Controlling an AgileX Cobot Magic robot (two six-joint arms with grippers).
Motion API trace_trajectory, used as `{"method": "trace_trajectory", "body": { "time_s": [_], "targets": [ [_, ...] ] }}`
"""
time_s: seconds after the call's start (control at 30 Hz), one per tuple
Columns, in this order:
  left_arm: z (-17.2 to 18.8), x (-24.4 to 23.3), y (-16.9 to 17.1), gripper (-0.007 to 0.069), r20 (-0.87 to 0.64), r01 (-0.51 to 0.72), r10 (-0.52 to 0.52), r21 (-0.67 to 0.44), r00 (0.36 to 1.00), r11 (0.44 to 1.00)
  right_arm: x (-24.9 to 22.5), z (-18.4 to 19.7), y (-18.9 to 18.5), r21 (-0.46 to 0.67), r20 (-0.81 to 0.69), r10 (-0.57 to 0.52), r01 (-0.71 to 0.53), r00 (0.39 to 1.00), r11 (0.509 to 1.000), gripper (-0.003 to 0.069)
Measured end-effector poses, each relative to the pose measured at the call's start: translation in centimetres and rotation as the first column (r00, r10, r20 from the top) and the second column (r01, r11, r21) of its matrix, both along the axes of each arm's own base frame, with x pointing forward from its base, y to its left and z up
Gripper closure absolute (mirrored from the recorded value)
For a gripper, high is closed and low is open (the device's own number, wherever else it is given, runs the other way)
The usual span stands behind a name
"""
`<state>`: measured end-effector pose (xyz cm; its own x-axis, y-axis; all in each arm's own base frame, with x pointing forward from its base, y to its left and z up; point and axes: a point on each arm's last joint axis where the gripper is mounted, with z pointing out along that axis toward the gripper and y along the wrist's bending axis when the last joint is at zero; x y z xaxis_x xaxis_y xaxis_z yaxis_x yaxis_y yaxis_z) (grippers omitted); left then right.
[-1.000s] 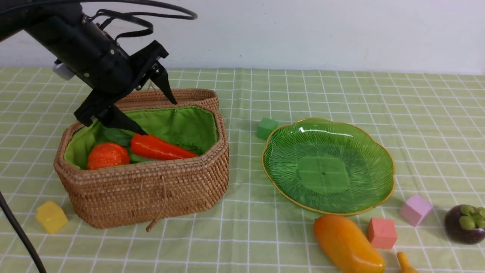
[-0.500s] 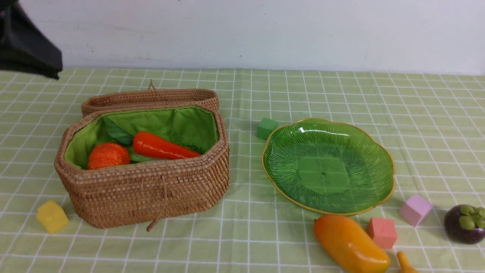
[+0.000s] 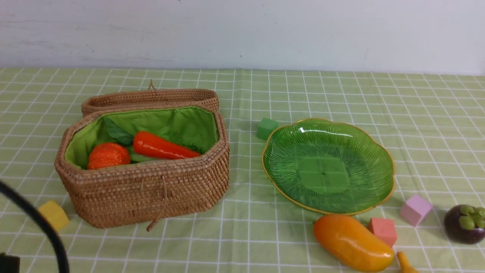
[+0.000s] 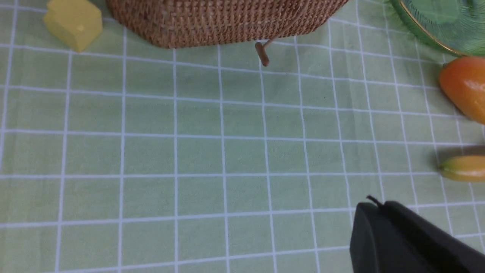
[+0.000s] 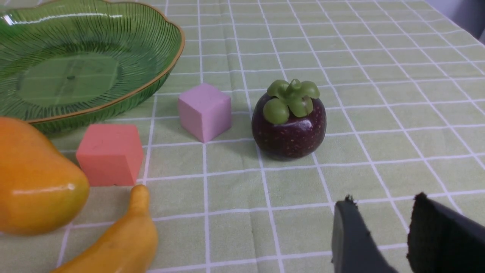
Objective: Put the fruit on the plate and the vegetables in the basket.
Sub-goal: Use the right arm to grab a mangosteen and put it into the right plate
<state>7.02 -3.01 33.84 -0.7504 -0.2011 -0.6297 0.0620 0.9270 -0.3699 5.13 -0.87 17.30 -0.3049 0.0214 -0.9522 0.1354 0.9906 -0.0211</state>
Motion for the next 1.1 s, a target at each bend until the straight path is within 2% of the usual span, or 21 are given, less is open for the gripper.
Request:
{"method": "trace_trajectory", "body": {
  "time_s": [0.23,0.6,0.77,0.93,1.03,1.1],
  "targets": [
    [-0.3,-1.9,0.2,0.0638,0.076,-0.001,0.002,-0.01,0.997,1.0,0.0,0.0,0.0,0.0,0.0,0.0,0.0,1.0,1.0,0.0419],
    [-0.2,-1.9,0.3,0.0638,0.08,-0.002,0.002,-0.01,0.997,1.0,0.0,0.0,0.0,0.0,0.0,0.0,0.0,1.0,1.0,0.0419],
    [-1.0,-1.7,0.4,0.0638,0.148,-0.026,0.029,-0.023,0.988,0.999,0.0,0.0,0.0,0.0,0.0,0.0,0.0,1.0,1.0,0.0419],
    [-4.5,-2.6,1.6,0.0638,0.468,-0.124,0.115,-0.012,0.876,0.992,0.0,0.0,0.0,0.0,0.0,0.0,0.0,1.0,1.0,0.0419],
    [-6.8,-2.7,2.1,0.0638,0.545,-0.162,0.133,0.005,0.828,0.987,0.0,0.0,0.0,0.0,0.0,0.0,0.0,1.0,1.0,0.0419],
    [-9.8,-2.5,2.5,0.0638,0.581,-0.216,0.174,0.003,0.795,0.976,0.0,0.0,0.0,0.0,0.0,0.0,0.0,1.0,1.0,0.0419]
  ]
}}
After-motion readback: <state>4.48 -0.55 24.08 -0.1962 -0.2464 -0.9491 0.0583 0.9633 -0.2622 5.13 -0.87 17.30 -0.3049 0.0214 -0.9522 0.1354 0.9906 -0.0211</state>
